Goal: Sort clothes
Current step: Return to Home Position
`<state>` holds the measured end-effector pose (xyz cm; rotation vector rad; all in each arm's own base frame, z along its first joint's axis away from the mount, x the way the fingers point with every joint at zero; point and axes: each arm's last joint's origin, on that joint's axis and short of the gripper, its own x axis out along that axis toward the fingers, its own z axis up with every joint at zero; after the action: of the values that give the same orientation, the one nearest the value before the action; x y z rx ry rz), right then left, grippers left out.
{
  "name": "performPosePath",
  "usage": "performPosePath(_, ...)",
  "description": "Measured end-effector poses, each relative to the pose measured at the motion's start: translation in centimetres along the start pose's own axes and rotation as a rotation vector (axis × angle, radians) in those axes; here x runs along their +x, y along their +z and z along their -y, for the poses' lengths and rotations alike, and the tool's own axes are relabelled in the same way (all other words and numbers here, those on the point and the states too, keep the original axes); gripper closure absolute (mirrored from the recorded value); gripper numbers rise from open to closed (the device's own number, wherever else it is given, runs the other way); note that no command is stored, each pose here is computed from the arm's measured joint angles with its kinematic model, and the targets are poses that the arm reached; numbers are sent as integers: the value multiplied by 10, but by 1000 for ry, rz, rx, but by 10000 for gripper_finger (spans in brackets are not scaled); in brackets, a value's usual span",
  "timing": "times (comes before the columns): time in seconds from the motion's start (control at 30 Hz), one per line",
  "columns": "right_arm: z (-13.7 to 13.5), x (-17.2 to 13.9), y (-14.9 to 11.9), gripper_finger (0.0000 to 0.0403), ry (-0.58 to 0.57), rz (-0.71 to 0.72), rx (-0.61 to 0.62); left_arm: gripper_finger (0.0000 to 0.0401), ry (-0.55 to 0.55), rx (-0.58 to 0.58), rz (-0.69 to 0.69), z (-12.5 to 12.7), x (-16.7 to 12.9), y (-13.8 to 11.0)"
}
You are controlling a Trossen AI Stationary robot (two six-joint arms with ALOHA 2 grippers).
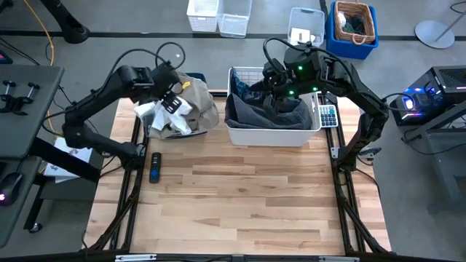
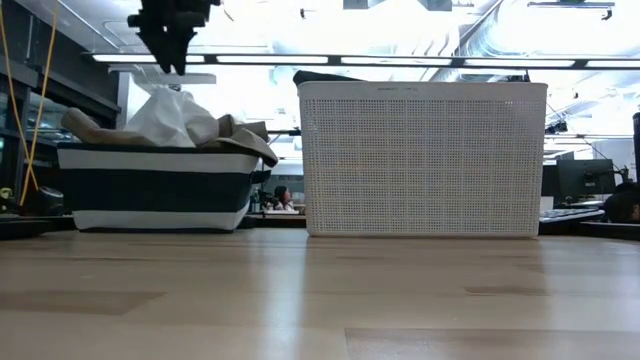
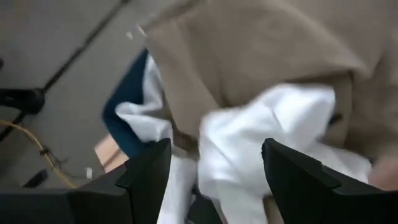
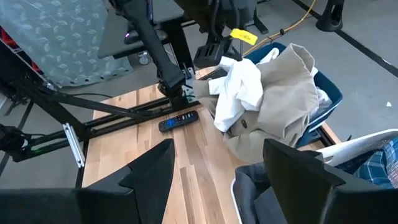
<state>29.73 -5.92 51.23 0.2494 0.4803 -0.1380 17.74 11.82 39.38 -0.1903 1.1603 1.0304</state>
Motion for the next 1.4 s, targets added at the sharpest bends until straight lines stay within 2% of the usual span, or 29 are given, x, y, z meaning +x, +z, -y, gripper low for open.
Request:
performPosePath(0.1,0,0,0,162,0,0,0,160,-89,-3,-27,1,-2,6)
performPosePath(0.17,0,0,-1,162,-1,-8,1,160,-223,-29,40,3,-10,6)
performPosePath(0.27,0,-3,-9,162,-7,-92,-8,160,-432,-46,271,5,-33,-5)
performPosePath(0.43,-11,-23,-41,163,-111,-370,-38,160,-597,-192,613,0,-55,-51)
performPosePath(0.5,-21,-30,-47,171,-143,-385,-62,160,-666,-246,725,-2,-53,-73)
performPosePath(0.6,-39,-50,-59,205,-89,-369,-109,172,-797,-284,934,3,-41,-100)
performPosePath(0.67,-44,-69,-72,248,-130,-368,-63,196,-893,-332,1067,7,-32,-118)
performPosePath(0.73,-45,-88,-91,308,-173,-356,2,239,-956,-413,1146,10,-19,-135)
performPosePath(0.8,-46,-104,-112,372,-194,-309,99,297,-974,-455,1191,16,-2,-151)
performPosePath(0.87,-44,-116,-136,388,-208,-277,212,365,-1012,-478,1217,24,15,-163)
performPosePath(0.9,-44,-118,-146,388,-200,-235,262,382,-1032,-490,1230,29,25,-169)
performPosePath(0.97,-46,-115,-162,396,-168,-122,332,386,-1092,-543,1259,37,40,-177)
performPosePath(1.1,-53,-88,-185,399,-75,59,376,398,-1211,-614,1282,59,75,-194)
performPosePath(1.2,-56,-65,-201,401,-41,99,386,398,-1221,-618,1248,67,87,-201)
performPosePath(1.4,-56,-51,-221,402,-41,154,405,401,-1233,-557,1208,72,92,-203)
